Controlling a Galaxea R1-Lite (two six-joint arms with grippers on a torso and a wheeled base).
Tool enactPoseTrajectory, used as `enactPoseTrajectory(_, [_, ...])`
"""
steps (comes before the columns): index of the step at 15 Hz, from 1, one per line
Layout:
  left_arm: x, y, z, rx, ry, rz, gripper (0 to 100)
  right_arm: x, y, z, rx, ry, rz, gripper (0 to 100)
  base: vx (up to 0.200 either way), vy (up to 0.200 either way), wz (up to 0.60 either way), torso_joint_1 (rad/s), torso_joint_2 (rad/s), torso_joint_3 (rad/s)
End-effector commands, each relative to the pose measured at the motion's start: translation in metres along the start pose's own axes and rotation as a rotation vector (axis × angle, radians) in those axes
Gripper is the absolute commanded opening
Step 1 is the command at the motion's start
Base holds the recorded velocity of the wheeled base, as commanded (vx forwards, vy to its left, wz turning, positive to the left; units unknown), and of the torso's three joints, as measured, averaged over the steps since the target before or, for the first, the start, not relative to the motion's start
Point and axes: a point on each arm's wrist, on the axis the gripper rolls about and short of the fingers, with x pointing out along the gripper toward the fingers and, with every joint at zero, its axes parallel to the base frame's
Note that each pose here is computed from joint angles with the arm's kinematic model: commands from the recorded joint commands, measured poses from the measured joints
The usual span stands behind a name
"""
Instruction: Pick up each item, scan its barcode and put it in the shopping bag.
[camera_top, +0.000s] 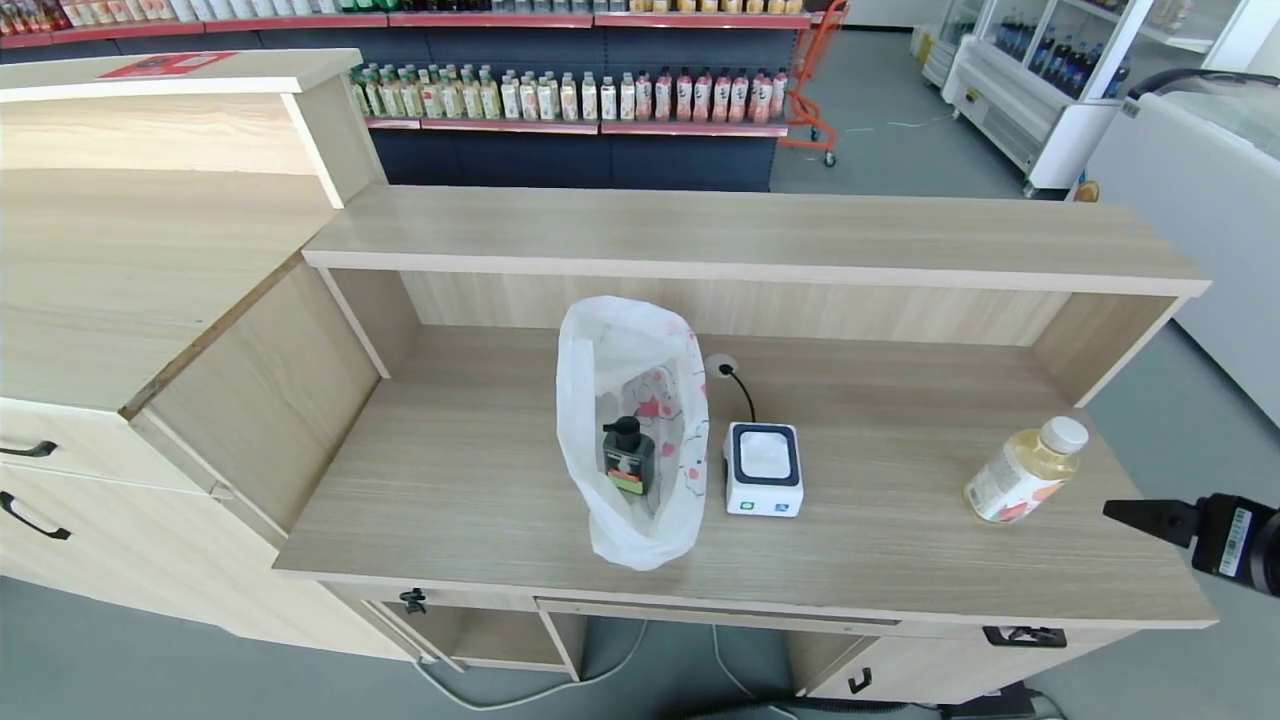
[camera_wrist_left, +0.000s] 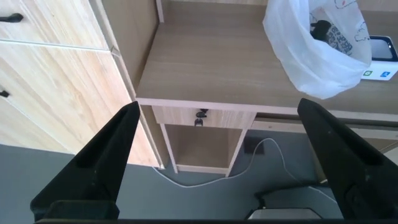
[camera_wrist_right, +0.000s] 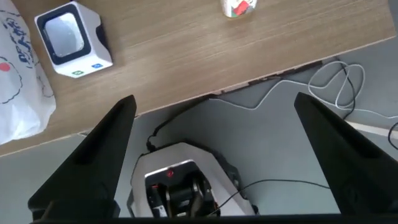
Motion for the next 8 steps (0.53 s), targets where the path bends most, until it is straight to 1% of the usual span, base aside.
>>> enactPoseTrajectory(1, [0.000,0.000,0.000,0.000,0.000,0.000,100,0.008,0.002,0.003,0.010,0.016,0.027,100,0.000,-0.200,0.00,0.002,0.00,0.002])
enactPoseTrajectory(2, [0.000,0.000,0.000,0.000,0.000,0.000,100,0.008,0.003,0.006,0.017,0.008,0.073,100,0.000,-0.200,0.00,-0.002,0.00,0.002])
enactPoseTrajectory(3, [0.000,0.000,0.000,0.000,0.000,0.000,100,0.012,0.004,0.006,0.017,0.018,0.092,100,0.000,-0.200,0.00,0.007,0.00,0.002])
enactPoseTrajectory(7, [0.000,0.000,0.000,0.000,0.000,-0.001,100,0.038,0.003,0.004,0.027,0.047,0.088,100,0.000,-0.200,0.00,0.005,0.00,0.000])
enactPoseTrajectory(8, [0.000,0.000,0.000,0.000,0.000,0.000,100,0.053,0.002,-0.001,0.061,0.056,0.120,100,0.000,-0.200,0.00,0.002,0.00,0.002])
